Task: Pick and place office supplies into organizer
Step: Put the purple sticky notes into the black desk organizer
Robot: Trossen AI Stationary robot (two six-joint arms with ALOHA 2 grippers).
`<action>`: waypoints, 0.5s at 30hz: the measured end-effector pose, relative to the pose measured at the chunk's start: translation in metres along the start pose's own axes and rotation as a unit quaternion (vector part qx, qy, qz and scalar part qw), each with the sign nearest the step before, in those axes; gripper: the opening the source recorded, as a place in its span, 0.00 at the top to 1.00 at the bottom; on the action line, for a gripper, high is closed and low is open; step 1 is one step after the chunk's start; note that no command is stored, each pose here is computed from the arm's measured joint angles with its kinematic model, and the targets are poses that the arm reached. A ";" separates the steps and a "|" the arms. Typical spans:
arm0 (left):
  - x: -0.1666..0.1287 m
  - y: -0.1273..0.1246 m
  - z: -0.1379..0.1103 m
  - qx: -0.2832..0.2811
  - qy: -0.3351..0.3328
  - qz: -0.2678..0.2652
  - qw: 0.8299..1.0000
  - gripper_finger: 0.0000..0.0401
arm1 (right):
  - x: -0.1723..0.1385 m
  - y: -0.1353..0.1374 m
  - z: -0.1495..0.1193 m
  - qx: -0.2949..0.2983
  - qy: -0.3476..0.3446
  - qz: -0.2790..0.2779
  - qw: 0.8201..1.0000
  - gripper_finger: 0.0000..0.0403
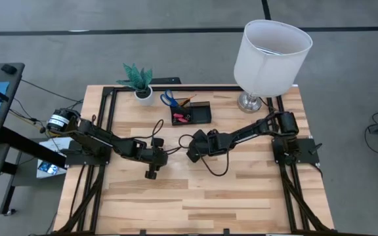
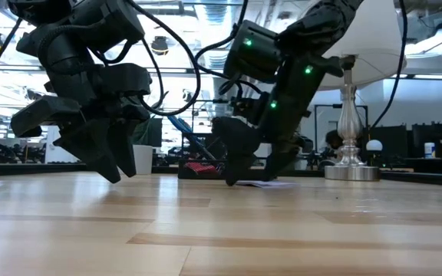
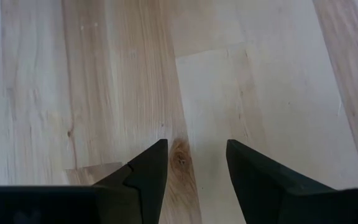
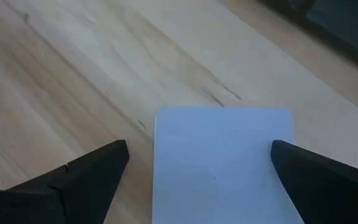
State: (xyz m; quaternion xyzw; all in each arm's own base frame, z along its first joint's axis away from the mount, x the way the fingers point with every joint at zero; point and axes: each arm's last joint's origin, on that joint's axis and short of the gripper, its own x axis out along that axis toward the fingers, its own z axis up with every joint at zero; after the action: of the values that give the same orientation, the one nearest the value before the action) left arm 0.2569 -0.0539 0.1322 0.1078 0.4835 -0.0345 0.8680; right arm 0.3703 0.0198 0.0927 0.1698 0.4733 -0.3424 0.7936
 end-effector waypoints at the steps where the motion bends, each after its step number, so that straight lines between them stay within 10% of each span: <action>1: 0.000 0.000 0.000 0.000 0.000 0.000 1.000 0.61 | 0.001 0.000 0.000 0.001 -0.002 -0.001 1.000 0.01; 15: 0.000 0.000 0.000 0.000 -0.002 0.000 1.000 0.61 | -0.008 -0.003 0.001 -0.005 0.013 0.011 1.000 0.01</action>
State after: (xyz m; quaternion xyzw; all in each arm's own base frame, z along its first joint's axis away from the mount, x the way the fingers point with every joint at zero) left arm 0.2572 -0.0541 0.1324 0.1079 0.4814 -0.0345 0.8691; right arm 0.3663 0.0206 0.1002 0.1757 0.4830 -0.3294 0.7920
